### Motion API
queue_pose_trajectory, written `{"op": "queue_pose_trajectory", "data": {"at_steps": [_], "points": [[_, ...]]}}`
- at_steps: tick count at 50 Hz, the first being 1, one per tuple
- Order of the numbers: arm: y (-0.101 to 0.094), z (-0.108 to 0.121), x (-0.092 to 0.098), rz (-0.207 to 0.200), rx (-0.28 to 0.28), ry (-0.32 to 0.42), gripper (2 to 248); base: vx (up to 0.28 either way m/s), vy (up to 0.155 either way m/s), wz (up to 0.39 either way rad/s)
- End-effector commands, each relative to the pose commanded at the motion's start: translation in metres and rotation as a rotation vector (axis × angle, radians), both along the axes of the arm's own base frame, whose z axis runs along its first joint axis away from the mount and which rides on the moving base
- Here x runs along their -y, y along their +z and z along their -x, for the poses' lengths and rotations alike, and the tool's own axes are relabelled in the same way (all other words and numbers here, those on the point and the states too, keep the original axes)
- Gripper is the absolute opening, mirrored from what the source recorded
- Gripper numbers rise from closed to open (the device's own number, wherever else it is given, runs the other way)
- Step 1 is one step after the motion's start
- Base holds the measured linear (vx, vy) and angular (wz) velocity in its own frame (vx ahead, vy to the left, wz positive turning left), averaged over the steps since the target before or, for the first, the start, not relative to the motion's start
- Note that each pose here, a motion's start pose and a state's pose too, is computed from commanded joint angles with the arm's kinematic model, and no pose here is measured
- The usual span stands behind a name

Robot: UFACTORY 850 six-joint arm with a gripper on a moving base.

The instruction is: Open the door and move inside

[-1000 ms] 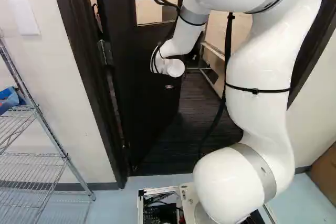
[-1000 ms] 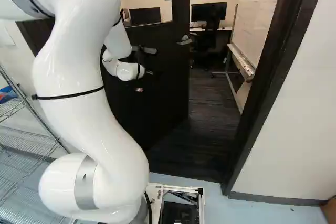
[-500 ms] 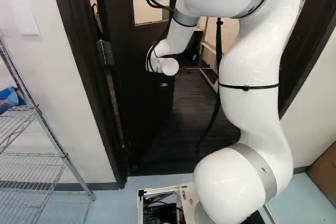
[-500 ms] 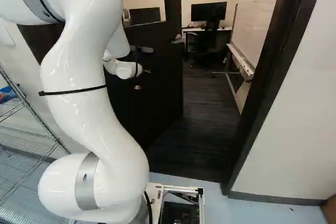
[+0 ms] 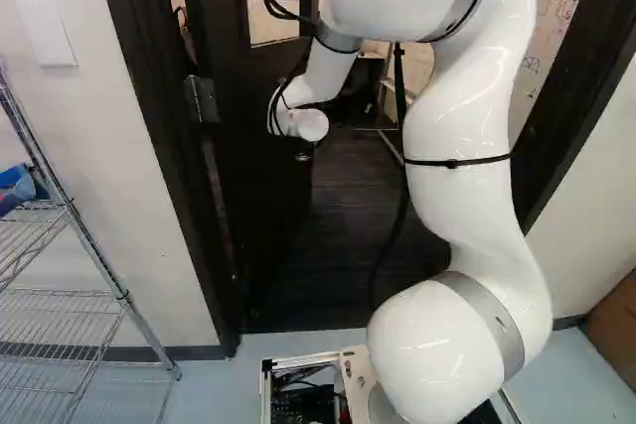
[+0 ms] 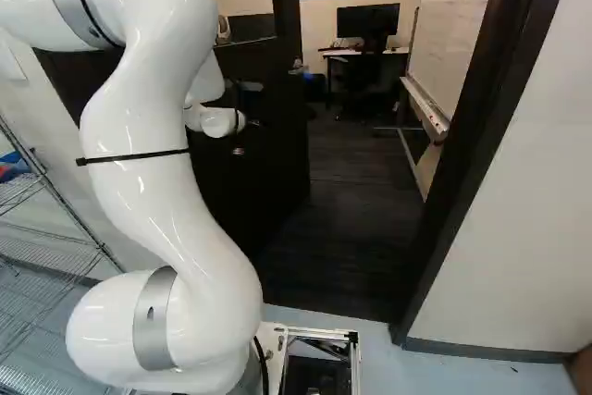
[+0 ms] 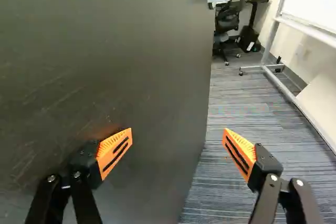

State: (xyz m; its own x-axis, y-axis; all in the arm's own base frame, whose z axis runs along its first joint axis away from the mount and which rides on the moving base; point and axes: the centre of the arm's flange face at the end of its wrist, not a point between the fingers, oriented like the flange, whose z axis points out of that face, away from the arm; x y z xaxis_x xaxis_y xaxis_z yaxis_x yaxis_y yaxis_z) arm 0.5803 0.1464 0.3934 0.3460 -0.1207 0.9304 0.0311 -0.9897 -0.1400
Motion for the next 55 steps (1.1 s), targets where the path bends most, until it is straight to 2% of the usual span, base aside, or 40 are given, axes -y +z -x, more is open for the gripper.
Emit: {"op": "queue_pose_trajectory", "data": {"at_steps": [55], "points": [[-0.007,-0.042,-0.064,0.037,0.054,0.151,247,0.0,0.0,0.0]]}}
